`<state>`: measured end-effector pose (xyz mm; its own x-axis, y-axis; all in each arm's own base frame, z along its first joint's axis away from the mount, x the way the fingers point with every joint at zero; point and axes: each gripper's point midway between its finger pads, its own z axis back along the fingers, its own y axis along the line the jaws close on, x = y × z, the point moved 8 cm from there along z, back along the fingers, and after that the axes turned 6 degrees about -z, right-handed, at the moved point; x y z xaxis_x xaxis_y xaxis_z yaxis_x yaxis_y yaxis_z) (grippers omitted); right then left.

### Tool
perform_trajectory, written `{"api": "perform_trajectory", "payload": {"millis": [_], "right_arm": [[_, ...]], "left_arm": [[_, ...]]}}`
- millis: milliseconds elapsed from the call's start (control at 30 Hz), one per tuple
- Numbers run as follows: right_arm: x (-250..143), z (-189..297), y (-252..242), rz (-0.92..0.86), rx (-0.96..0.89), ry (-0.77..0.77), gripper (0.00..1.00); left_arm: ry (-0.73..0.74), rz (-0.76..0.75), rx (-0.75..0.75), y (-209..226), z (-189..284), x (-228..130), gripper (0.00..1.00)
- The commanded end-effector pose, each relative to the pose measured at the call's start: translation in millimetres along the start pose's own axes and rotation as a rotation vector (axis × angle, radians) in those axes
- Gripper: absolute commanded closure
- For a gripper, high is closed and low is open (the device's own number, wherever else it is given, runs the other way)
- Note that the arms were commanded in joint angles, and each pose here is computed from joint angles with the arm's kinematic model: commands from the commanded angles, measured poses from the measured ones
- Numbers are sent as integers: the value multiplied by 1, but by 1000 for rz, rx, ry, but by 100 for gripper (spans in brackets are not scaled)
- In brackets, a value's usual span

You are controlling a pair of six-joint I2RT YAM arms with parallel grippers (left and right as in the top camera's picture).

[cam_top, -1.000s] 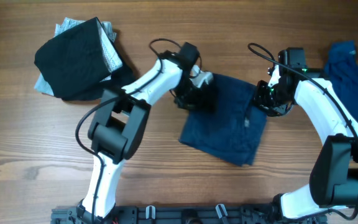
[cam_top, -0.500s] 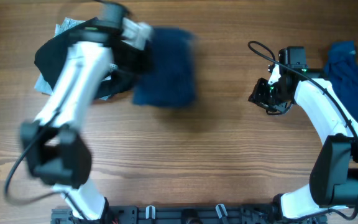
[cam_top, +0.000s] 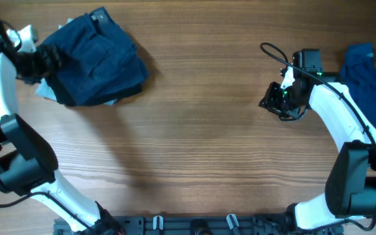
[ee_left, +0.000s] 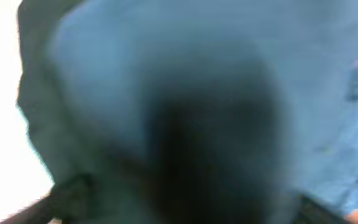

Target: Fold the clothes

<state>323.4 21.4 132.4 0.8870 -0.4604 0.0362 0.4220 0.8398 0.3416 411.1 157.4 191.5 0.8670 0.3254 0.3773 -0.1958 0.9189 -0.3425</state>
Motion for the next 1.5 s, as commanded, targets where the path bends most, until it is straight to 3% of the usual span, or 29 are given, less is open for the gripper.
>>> {"api": "perform_trajectory", "payload": {"millis": [0, 167, 400, 500, 533, 767, 1100, 1467], "right_arm": [[-1, 2, 3, 21, 22, 4, 68], [-1, 66, 37, 271, 219, -159, 60], [-71, 199, 61, 522, 500, -505, 45], [-105, 239, 56, 588, 548, -650, 23], [-114, 248, 53, 600, 554, -690, 1], [-154, 280, 41, 638, 591, -834, 0], [-142, 262, 38, 276, 636, -643, 0], [-135, 256, -10, 105, 339, -1068, 0]], "left_arm": [[-25, 2, 17, -1, 23, -1, 0], [-162, -137, -39, -78, 120, -16, 0], [-159, -403, -69, -185, 205, -107, 0], [-135, -490, -64, -205, 217, -135, 0], [-131, -506, -65, -208, 217, -138, 0], [-88, -534, -76, -216, 207, -139, 0], [-87, -534, -76, -216, 207, -139, 0], [-87, -534, -76, -216, 207, -139, 0]]}}
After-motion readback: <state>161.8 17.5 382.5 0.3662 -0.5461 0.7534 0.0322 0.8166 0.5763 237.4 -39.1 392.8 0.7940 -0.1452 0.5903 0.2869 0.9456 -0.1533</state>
